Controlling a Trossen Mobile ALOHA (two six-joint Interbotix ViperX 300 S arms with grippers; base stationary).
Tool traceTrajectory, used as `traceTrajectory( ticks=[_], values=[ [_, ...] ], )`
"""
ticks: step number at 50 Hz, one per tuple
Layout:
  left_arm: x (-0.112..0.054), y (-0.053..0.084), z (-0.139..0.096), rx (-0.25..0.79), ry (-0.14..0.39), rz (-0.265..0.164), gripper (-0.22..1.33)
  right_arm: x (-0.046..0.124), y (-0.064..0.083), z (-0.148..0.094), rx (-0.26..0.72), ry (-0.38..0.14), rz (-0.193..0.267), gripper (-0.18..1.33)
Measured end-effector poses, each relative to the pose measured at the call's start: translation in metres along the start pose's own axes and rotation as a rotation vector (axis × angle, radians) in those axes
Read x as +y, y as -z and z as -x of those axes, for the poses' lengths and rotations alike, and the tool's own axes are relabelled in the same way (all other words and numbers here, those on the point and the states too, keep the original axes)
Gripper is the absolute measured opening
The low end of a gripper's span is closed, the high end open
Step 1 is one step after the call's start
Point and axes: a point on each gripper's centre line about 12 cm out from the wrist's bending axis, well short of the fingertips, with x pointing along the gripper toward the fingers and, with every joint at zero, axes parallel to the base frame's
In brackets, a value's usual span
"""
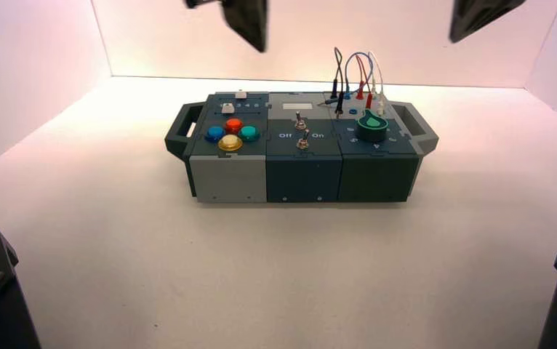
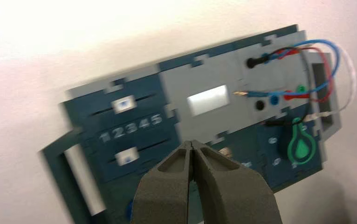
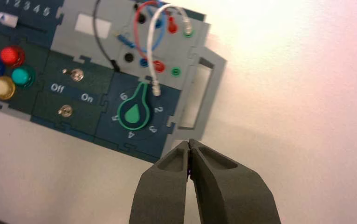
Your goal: Move the left gripper to the right.
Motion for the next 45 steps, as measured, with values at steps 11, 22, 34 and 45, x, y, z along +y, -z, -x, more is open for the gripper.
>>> traceTrajectory(
  ticks=[11, 22, 34, 45],
  values=[
    [-0.037, -0.006, -0.025, 0.024, 0.019, -0.042, -0.17, -0.012, 0.005, 0.008, 0.010, 0.036, -0.022, -0.14],
    [-0.065, -0.005, -0.047, 0.052, 0.028, -0.052, -0.17, -0.012, 0.010, 0.004, 0.027, 0.036, -0.022, -0.14],
    [-0.071, -0.009, -0.052, 0.047, 0.031, -0.029, -0.17, -0.013, 0.011, 0.004, 0.028, 0.036, -0.023, -0.14],
    [-0.083, -0.004, -0.051, 0.057, 0.039, -0.048, -0.17, -0.013, 0.012, 0.003, 0.034, 0.036, -0.025, -0.14]
  ],
)
